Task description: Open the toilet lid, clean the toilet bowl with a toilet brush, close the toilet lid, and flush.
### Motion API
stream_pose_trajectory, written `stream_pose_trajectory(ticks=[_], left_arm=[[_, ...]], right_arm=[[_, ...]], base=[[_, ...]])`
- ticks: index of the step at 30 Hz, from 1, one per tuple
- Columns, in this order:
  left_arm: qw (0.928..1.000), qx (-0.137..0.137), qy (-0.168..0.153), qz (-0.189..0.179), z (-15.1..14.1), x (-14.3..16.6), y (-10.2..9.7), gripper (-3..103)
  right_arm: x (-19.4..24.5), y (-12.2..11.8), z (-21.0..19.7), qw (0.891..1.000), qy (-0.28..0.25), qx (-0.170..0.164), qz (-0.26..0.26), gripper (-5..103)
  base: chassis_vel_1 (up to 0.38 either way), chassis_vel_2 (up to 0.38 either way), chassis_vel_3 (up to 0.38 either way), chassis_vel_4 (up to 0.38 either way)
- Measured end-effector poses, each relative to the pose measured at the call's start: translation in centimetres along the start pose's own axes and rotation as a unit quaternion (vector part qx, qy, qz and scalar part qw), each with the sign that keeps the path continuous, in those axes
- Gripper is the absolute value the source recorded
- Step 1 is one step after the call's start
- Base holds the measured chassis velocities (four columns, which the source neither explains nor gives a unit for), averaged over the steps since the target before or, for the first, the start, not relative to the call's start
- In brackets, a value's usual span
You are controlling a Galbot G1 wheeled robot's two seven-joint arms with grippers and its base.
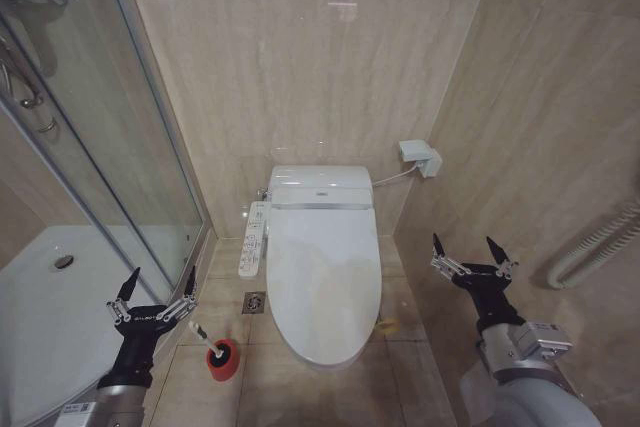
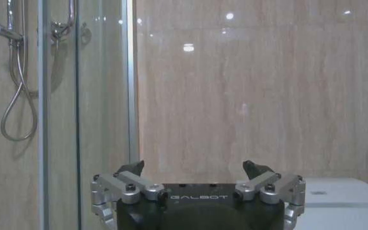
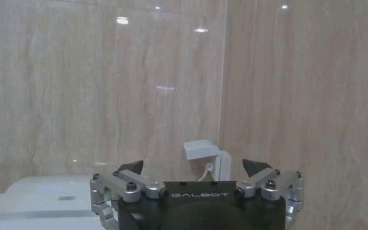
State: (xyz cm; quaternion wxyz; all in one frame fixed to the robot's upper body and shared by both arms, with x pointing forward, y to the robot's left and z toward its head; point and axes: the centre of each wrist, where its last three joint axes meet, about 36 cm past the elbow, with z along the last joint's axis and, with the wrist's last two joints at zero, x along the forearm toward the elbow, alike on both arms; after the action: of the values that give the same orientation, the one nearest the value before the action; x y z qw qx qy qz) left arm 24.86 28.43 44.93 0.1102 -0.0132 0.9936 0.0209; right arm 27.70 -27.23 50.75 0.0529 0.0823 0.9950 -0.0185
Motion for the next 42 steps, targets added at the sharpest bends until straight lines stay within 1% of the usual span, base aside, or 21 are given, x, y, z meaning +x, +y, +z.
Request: stream_pose_trajectory(ticks=[5,14,29,42], left_arm=[[1.0000,0.000,0.000,0.000,0.00,0.00,0.00,100],[1.0000,0.000,0.000,0.000,0.01,0.02,0.00,100],[1.0000,0.000,0.000,0.000,0.01,0.01,0.00,100],[1.0000,0.000,0.000,0.000,0.01,0.02,0.00,100]], right_arm=[[0.00,0.00,0.00,1.000,0.000,0.000,0.000,100],[0.03,0.00,0.02,1.000,0.001,0.000,0.000,100],[0.01,0.00,0.01,1.000,0.000,0.000,0.000,100],[0.02,0.00,0.02,1.000,0.000,0.000,0.000,100]], base=[[0.055,-0.034,-0.041,0.051],[0.129,-0.126,-0.148,0.118],[-0.018,0.019,0.017,-0.019],[0.084,-0.087,-0.092,0.082]])
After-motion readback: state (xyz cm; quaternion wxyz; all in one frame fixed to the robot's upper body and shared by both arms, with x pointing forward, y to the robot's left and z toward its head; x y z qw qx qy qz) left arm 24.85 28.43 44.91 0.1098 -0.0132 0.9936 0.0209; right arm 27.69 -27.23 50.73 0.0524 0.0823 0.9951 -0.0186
